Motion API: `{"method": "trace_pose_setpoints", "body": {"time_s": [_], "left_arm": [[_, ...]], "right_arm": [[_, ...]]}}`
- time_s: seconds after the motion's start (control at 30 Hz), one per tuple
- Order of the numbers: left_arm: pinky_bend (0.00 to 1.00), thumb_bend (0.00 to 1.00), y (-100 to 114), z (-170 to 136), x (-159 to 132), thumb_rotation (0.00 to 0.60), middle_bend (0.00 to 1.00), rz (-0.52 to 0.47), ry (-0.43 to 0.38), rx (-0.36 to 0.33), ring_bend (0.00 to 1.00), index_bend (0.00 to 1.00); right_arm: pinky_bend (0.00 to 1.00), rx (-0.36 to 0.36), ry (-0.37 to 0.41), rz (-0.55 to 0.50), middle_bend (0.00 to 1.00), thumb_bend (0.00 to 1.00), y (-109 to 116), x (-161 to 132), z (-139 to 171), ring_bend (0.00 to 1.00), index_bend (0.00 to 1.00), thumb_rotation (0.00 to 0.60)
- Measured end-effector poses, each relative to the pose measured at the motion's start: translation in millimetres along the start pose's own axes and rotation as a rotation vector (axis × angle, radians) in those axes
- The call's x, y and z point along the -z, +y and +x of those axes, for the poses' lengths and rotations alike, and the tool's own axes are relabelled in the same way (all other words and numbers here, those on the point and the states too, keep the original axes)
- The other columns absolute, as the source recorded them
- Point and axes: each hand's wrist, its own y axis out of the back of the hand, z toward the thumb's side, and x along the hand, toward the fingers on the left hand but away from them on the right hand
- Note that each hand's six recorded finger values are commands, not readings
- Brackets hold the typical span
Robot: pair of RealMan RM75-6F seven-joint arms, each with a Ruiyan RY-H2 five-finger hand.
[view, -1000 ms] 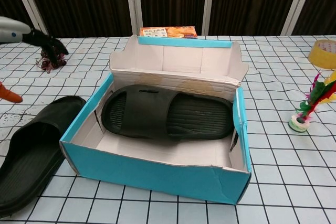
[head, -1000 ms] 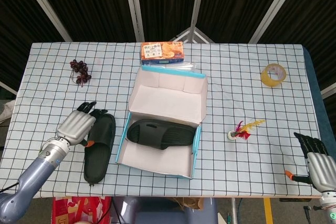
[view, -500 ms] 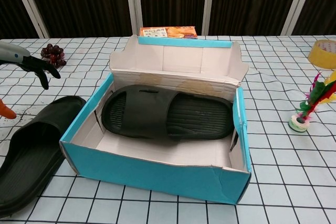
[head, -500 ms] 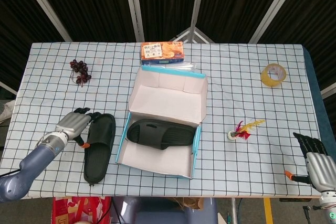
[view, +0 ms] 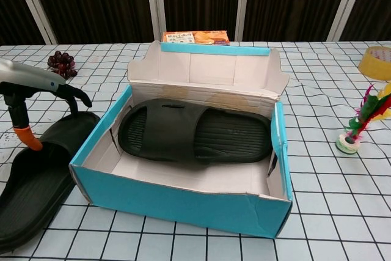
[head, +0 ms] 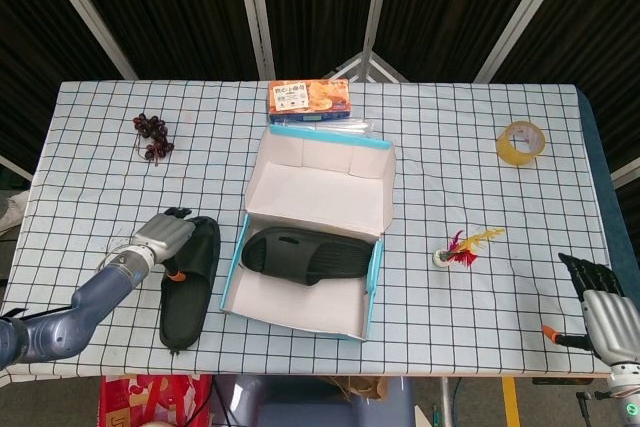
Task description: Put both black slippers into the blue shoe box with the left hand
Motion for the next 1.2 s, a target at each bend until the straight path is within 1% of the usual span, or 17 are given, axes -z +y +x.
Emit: {"method": "trace_pose_setpoints", "body": {"time_s": [0.13,0.23,0.33,0.43,0.53,0.6,0.73,0.8,0.87,1.0,1.1,1.2], "left_arm": [[0.05,0.15,-4.9,5.4,-3.3,0.588,0.18,0.021,-0.001,0.019,0.00,0.09],[0.05,0.15,-7.1,7.8,-3.2,0.591,0.21,0.033,0.006,0.024,0.00,0.09],[0.05,0.15,-8.0,8.8,-2.4,0.596,0.25,0.044,0.014,0.023,0.00,0.09],[0.05,0.16,-6.2,8.9,-3.3,0.600,0.32,0.045,0.016,0.012,0.00,0.10],[0.05,0.20,-2.7,8.3,-5.0,0.600,0.41,0.051,0.016,-0.009,0.00,0.13],[0.05,0.26,-0.5,8.0,-5.7,0.600,0.45,0.056,0.017,-0.023,0.01,0.16],[0.05,0.38,4.4,7.2,-7.3,0.600,0.49,0.068,0.021,-0.057,0.03,0.23],[0.05,0.43,6.2,6.2,-7.9,0.600,0.51,0.072,0.022,-0.069,0.04,0.30],[0.05,0.45,8.3,4.7,-7.4,0.600,0.51,0.084,0.027,-0.083,0.05,0.34],[0.05,0.47,14.2,-2.4,-3.4,0.600,0.51,0.106,0.042,-0.108,0.05,0.37],[0.05,0.47,24.6,-12.7,2.1,0.600,0.52,0.127,0.059,-0.142,0.05,0.40],[0.05,0.47,41.3,-28.3,8.0,0.600,0.52,0.155,0.079,-0.197,0.05,0.42]], "right_arm": [[0.04,0.004,-0.004,0.004,0.11,0.16,0.4,0.1,0.1,0.09,0.05,0.600],[0.04,0.006,-0.004,0.005,0.11,0.16,0.7,-0.3,0.7,0.09,0.05,0.600],[0.04,0.006,-0.001,0.005,0.11,0.16,0.5,-0.9,0.9,0.09,0.05,0.600],[0.04,0.004,0.000,0.005,0.11,0.16,0.2,-1.3,1.1,0.09,0.05,0.600],[0.04,0.002,0.000,0.005,0.11,0.16,-0.2,-1.5,1.1,0.09,0.05,0.600],[0.04,0.001,0.001,0.006,0.11,0.16,-0.4,-1.8,1.2,0.09,0.05,0.600],[0.04,-0.005,-0.005,0.006,0.11,0.16,-1.2,-1.0,1.1,0.09,0.05,0.600],[0.04,-0.009,-0.009,0.003,0.11,0.16,-1.3,-0.2,0.7,0.09,0.05,0.600],[0.04,-0.007,-0.011,0.001,0.11,0.16,-0.5,0.2,0.5,0.09,0.05,0.600],[0.04,-0.007,-0.006,0.000,0.11,0.16,-0.5,-0.5,1.0,0.09,0.05,0.600],[0.04,-0.006,-0.007,-0.001,0.11,0.16,-0.2,-0.3,1.2,0.09,0.05,0.600],[0.04,-0.007,-0.005,-0.002,0.11,0.16,-0.5,-0.8,1.5,0.09,0.05,0.600]]}}
